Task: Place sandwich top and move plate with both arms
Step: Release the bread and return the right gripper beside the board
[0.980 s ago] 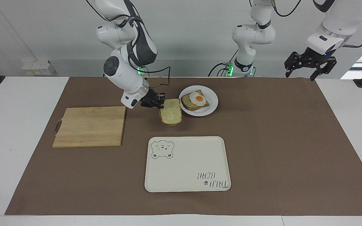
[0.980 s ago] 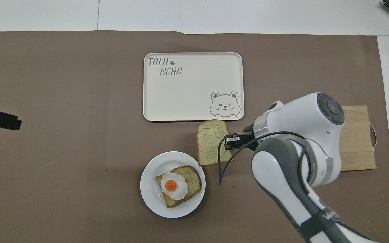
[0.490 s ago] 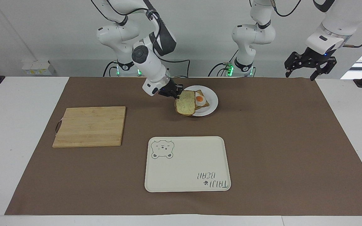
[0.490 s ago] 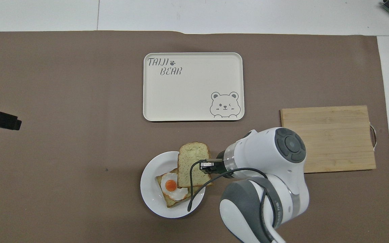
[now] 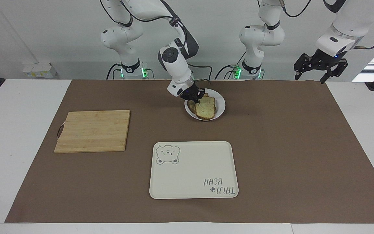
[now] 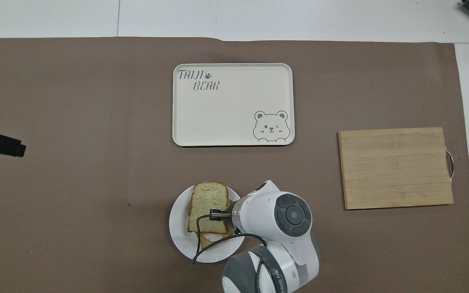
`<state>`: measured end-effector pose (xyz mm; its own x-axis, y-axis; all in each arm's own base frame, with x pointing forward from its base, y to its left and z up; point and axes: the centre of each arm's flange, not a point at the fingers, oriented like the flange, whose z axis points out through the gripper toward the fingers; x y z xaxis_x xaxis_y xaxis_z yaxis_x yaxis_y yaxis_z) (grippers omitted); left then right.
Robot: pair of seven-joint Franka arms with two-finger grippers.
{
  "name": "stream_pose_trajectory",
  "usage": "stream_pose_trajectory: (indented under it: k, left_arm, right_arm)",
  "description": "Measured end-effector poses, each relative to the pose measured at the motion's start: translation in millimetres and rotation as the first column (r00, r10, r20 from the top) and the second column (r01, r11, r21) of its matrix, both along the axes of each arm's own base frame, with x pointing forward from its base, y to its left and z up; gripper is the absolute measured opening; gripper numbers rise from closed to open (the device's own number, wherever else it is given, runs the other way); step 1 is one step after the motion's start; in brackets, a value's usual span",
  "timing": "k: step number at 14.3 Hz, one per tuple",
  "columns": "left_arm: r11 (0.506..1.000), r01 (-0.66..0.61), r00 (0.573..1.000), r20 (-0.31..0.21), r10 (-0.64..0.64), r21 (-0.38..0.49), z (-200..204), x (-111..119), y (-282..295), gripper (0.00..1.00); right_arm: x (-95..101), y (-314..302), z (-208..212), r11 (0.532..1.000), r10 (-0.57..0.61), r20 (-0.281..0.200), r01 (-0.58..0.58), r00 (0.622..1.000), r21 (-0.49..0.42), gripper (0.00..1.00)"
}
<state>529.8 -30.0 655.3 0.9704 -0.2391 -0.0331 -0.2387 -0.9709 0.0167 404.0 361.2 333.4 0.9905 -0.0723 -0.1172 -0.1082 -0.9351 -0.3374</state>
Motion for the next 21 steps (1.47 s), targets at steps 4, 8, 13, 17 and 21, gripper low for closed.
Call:
stream_pose_trajectory:
  k: [4, 8, 13, 17, 21]
  left_arm:
    - [1.0, 0.0, 1.0, 0.0, 0.0, 0.0, 0.0, 0.0, 0.0, 1.0]
    - [1.0, 0.0, 1.0, 0.0, 0.0, 0.0, 0.0, 0.0, 0.0, 1.0]
    - [1.0, 0.0, 1.0, 0.0, 0.0, 0.0, 0.0, 0.0, 0.0, 1.0]
    - [1.0, 0.0, 1.0, 0.0, 0.0, 0.0, 0.0, 0.0, 0.0, 1.0]
    - [1.0, 0.0, 1.0, 0.0, 0.0, 0.0, 0.0, 0.0, 0.0, 1.0]
  right_arm:
    - [15.0, -26.6, 29.2, 1.0, -0.031, -0.079, 0.031, 0.996, 0.0, 0.58]
    - [47.9, -90.6, 94.3, 0.999, -0.04, -0.138, 0.041, 0.99, 0.004, 0.99]
    - [86.2, -133.8, 161.8, 0.997, 0.035, -0.036, -0.038, 0.999, -0.073, 1.0]
    - [113.4, -178.6, 214.2, 0.971, 0.16, 0.089, -0.141, 0.983, -0.193, 1.0]
    - [141.3, -268.4, 246.6, 0.928, 0.242, 0.166, -0.178, 0.956, -0.328, 1.0]
